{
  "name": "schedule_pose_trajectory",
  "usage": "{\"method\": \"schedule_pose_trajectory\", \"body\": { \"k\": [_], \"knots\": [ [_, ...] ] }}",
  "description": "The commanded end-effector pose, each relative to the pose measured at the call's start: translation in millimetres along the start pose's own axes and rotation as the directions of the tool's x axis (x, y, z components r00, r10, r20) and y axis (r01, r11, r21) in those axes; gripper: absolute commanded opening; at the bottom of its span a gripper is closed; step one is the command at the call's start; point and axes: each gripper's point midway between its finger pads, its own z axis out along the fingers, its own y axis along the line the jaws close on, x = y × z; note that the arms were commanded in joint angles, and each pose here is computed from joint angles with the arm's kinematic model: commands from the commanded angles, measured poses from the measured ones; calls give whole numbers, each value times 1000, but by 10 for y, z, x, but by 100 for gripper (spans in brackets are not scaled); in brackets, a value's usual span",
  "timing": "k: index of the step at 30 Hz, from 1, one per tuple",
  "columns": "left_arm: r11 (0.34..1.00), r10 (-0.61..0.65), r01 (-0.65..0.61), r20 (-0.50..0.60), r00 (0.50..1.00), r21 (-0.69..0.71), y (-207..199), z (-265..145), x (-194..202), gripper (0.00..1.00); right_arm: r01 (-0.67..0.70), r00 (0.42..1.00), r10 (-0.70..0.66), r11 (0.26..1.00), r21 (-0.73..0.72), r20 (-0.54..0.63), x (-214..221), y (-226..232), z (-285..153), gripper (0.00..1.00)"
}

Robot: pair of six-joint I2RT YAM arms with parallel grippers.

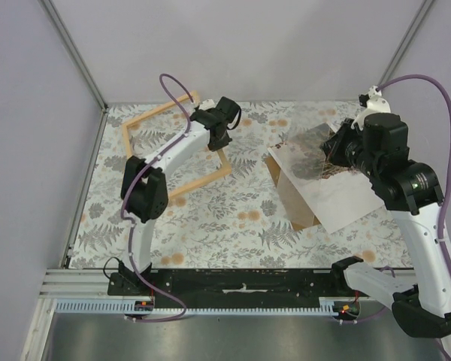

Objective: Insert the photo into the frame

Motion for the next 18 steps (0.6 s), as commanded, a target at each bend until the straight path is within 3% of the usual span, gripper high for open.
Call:
{"method": "schedule_pose_trajectory", "body": {
  "k": [1,7,11,16,18],
  "knots": [
    [970,12,-43,128,992,240,-283,-1119,-344,2,19,998,-19,1000,13,68,-211,18,103,0],
    [866,9,-57,99,995,497,-617,-1957,-137,2,21,998,-20,1000,-1,60,-288,93,226,0],
    [728,-25,-19,54,998,686,-971,-2448,-6,2,18,999,-17,1000,-12,51,-302,132,295,0],
    [579,-75,80,-45,996,812,-1187,-2717,169,2,20,998,-19,1000,-14,52,-330,146,339,0],
    [483,-109,130,-88,990,866,-1254,-2840,189,2,24,998,-24,1000,-13,58,-346,148,330,0]
  ]
}}
